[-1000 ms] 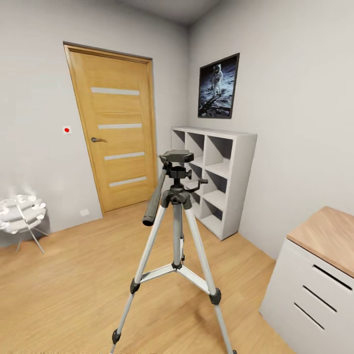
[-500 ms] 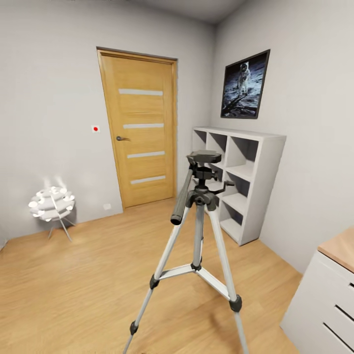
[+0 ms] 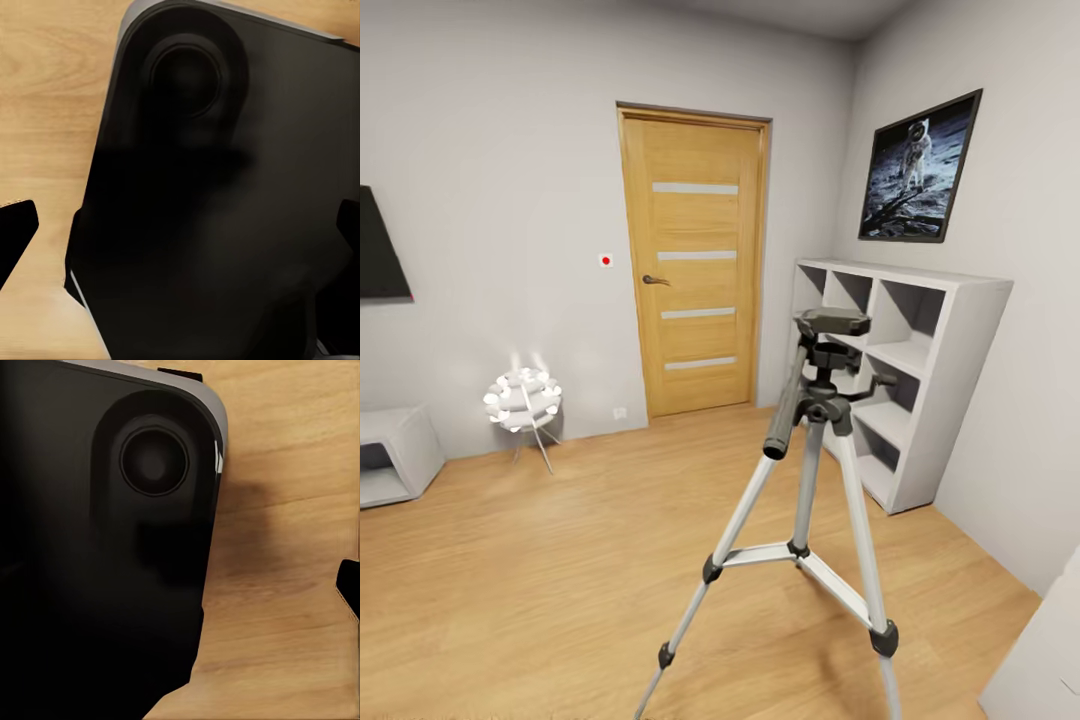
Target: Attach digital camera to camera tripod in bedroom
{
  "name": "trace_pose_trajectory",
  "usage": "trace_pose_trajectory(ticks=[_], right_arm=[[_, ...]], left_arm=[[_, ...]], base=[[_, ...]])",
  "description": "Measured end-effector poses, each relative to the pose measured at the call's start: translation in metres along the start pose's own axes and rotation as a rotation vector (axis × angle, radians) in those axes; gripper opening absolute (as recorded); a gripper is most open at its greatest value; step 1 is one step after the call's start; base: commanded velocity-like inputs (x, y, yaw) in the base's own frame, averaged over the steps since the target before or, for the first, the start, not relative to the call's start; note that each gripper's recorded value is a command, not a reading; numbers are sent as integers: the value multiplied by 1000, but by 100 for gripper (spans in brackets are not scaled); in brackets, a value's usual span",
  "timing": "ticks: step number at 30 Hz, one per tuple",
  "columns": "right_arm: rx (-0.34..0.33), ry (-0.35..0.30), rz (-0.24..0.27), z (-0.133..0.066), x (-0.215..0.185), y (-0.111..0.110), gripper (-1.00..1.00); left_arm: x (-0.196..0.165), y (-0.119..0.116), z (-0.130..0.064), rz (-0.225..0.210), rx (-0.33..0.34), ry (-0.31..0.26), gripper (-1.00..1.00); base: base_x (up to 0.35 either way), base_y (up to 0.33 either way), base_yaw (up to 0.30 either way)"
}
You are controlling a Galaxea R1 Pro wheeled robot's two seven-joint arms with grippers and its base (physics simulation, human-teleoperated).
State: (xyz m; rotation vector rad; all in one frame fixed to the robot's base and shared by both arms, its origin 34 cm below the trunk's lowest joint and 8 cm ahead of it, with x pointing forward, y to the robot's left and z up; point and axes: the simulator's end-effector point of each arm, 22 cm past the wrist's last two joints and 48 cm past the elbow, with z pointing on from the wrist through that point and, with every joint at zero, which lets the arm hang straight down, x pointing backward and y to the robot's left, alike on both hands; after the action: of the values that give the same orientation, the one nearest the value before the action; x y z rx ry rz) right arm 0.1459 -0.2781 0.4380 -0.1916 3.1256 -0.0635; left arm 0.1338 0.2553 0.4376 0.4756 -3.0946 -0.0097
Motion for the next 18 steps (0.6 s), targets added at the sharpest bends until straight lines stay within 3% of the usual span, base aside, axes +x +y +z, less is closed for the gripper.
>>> trace_pose_trajectory(ticks=[18], right_arm=[[-1,0,0,0,0,0,100]], left_arm=[[0,1,0,0,-2,0,100]], base=[[0,0,273]])
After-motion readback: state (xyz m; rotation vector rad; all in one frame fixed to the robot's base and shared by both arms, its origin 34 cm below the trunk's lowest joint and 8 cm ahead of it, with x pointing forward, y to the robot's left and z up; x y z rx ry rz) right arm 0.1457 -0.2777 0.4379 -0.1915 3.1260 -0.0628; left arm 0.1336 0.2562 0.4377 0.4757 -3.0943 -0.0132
